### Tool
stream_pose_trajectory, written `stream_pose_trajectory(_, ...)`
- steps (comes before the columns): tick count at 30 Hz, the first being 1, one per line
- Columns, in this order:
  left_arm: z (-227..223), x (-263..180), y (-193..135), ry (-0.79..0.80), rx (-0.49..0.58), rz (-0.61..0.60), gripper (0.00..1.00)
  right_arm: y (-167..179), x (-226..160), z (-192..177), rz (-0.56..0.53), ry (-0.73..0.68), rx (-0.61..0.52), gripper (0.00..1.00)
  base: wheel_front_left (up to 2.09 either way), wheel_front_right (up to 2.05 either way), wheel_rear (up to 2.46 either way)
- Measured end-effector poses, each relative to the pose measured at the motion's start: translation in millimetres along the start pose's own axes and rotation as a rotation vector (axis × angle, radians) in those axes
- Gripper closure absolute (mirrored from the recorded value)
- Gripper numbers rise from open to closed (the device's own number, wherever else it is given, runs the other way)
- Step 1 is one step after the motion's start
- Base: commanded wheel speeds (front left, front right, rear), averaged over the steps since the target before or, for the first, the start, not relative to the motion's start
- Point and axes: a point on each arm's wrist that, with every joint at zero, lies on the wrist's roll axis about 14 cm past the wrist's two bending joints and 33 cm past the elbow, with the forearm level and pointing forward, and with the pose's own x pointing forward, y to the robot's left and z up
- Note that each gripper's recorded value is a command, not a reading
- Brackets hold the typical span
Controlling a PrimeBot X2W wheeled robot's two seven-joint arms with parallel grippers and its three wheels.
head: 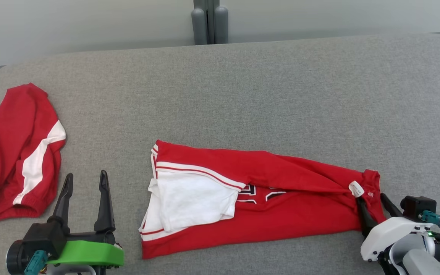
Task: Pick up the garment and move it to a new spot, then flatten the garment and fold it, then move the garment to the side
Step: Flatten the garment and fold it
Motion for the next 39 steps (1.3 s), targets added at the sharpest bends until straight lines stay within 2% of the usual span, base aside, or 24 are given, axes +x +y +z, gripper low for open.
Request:
stream_pose_trajectory(1,0.2,-0.8,-0.6,0.0,0.0,-0.002,0.0,2.2,-1.1,-2.4,0.005,0.008,0.008,0.0,0.0,0.0,0.0)
stream_pose_trajectory(2,0.6,-1.4,-1.1,-0.001,0.001,-0.003,0.0,4.6,-2.3,-4.5,0.009,0.013,0.017,0.06,0.0,0.0,0.0)
stream_pose_trajectory(3,1.0,-1.8,-1.4,-0.002,0.0,-0.004,0.0,6.8,-3.0,-5.8,0.013,0.017,0.024,0.51,0.0,0.0,0.0)
stream_pose_trajectory(4,1.4,-2.4,-1.7,-0.003,0.0,-0.004,0.0,8.8,-4.0,-7.0,0.018,0.021,0.031,0.67,0.0,0.0,0.0)
stream_pose_trajectory(5,1.7,-3.1,-1.9,-0.003,0.0,-0.004,0.0,10.2,-4.7,-7.0,0.021,0.021,0.037,1.0,0.0,0.0,0.0)
stream_pose_trajectory(11,3.3,-8.1,-0.7,-0.006,0.009,0.0,0.0,3.6,-7.4,4.0,0.015,-0.004,0.043,1.0,0.0,0.0,0.0)
stream_pose_trajectory(22,6.5,-13.7,-1.6,-0.013,0.017,0.0,0.0,-99.8,-23.3,71.6,-0.203,-0.133,-0.022,1.0,0.0,0.0,0.0)
stream_pose_trajectory(25,7.3,-14.6,0.2,-0.015,0.019,0.008,0.0,-108.6,-25.4,79.7,-0.219,-0.144,-0.041,1.0,0.0,0.0,0.0)
stream_pose_trajectory(31,9.0,-16.9,5.3,-0.02,0.023,0.027,0.0,-85.6,-18.3,88.6,-0.162,-0.183,-0.043,1.0,0.0,0.0,0.0)
stream_pose_trajectory(39,10.6,-19.3,8.1,-0.024,0.025,0.037,0.0,-2.7,-4.7,86.9,0.04,-0.223,-0.019,1.0,0.0,0.0,0.0)
